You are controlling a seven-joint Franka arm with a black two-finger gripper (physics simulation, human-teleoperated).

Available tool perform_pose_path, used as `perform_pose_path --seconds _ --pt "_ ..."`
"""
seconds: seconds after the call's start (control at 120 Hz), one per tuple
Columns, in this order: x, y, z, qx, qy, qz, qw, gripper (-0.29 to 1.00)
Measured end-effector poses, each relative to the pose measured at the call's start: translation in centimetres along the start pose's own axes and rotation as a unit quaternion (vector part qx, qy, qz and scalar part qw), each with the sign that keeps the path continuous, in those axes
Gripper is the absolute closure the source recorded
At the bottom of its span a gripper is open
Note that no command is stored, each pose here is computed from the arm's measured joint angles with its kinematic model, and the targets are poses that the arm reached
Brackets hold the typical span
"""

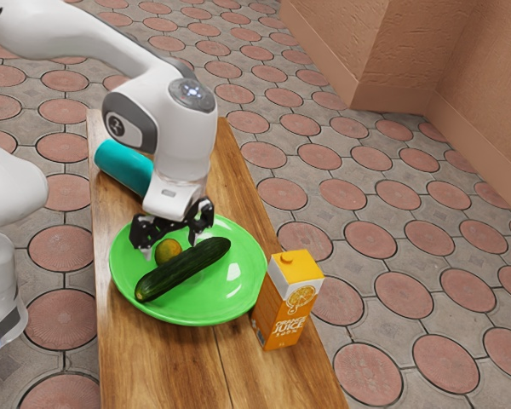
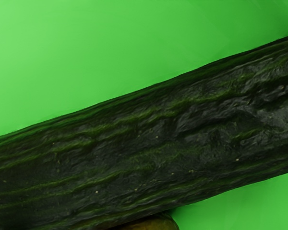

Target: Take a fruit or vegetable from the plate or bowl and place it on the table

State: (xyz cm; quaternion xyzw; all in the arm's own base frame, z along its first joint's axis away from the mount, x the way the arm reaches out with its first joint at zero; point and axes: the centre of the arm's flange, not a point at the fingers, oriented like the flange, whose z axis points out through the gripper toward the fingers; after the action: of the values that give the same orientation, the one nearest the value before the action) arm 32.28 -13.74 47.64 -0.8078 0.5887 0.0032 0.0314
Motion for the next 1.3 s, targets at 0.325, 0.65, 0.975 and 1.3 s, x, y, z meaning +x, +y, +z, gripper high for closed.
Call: perform_pose_path --seconds 0.325,0.65,0.975,1.3 --pt "0.4 -0.2 0.6 -0.015 0.001 -0.001 1.000 -0.10" --pt "-0.5 -1.0 0.8 -0.017 0.012 -0.013 1.000 -0.02" --pt "-1.8 -2.0 3.6 -0.032 0.021 -0.023 0.999 0.00" --pt "-2.6 -3.3 3.9 -0.024 0.035 -0.032 0.999 0.48"
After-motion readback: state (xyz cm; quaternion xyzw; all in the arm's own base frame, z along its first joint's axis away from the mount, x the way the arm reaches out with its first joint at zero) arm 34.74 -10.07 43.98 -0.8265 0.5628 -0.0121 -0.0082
